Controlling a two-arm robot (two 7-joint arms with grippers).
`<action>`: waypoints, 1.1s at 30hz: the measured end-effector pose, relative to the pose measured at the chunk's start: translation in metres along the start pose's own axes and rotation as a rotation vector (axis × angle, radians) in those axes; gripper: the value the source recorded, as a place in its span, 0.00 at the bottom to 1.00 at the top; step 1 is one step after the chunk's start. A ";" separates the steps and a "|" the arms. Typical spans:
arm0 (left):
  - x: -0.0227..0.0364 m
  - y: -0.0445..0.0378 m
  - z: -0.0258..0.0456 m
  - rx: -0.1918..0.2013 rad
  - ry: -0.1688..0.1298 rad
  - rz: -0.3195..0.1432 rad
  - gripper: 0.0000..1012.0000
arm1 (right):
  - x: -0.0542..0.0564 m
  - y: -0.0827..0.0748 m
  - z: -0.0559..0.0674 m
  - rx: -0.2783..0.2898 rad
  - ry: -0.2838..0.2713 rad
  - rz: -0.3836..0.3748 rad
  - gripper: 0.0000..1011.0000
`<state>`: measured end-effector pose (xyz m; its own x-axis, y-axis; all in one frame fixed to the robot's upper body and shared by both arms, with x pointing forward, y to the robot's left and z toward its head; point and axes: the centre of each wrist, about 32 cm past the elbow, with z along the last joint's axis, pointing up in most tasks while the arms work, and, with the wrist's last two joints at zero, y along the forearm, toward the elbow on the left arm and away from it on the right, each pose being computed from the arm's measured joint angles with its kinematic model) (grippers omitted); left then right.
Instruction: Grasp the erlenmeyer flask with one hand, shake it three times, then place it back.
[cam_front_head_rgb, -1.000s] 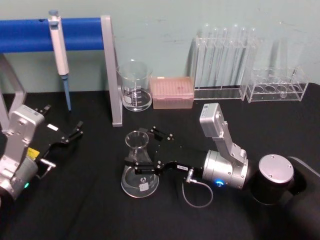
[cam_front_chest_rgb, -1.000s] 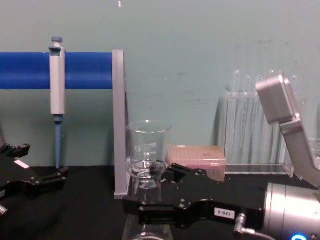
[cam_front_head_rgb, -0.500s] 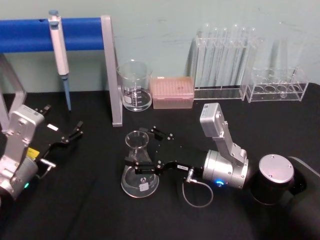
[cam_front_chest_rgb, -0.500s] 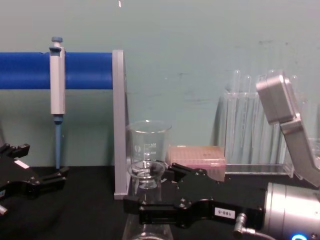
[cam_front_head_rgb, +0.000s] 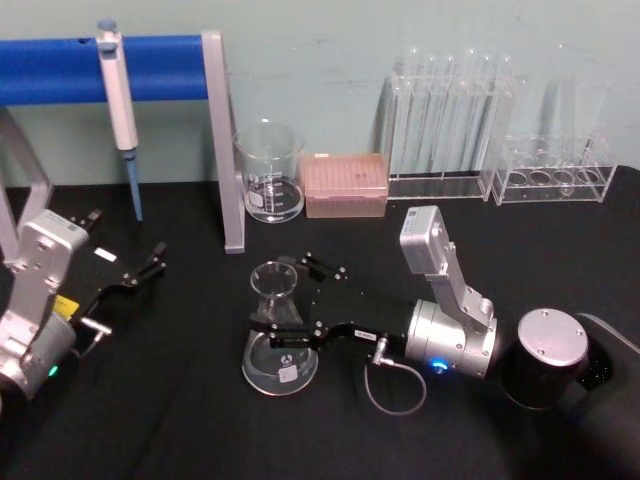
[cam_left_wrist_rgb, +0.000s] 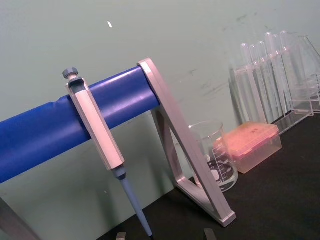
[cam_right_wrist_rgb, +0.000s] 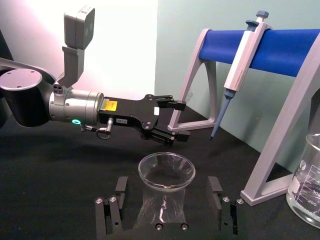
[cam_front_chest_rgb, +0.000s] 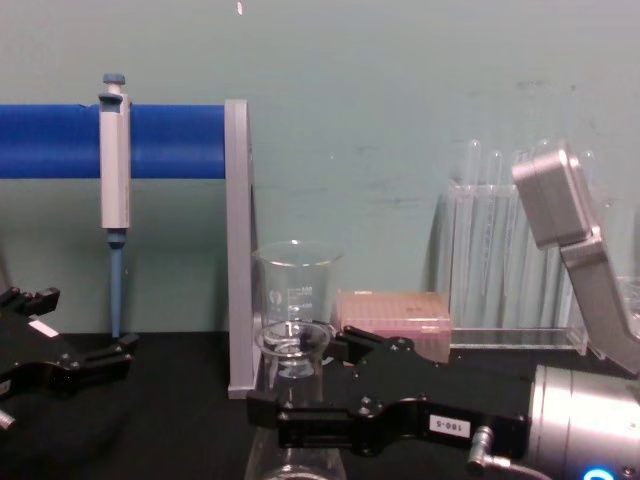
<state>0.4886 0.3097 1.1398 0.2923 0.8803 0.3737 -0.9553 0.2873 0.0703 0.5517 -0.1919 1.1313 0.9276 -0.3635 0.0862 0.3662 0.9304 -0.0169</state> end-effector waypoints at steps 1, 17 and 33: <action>0.0000 0.0000 0.0000 0.000 0.000 0.000 0.99 | 0.000 0.000 0.000 0.000 0.000 0.000 0.99; 0.0000 0.0000 0.0000 0.000 0.000 0.000 0.99 | 0.000 0.000 0.000 0.000 0.000 0.000 0.56; 0.0000 0.0000 0.0000 0.000 0.000 0.000 0.99 | 0.000 0.000 0.000 0.000 0.000 0.000 0.45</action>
<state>0.4886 0.3097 1.1398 0.2923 0.8803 0.3737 -0.9553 0.2873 0.0702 0.5516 -0.1919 1.1312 0.9276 -0.3634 0.0860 0.3661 0.9304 -0.0171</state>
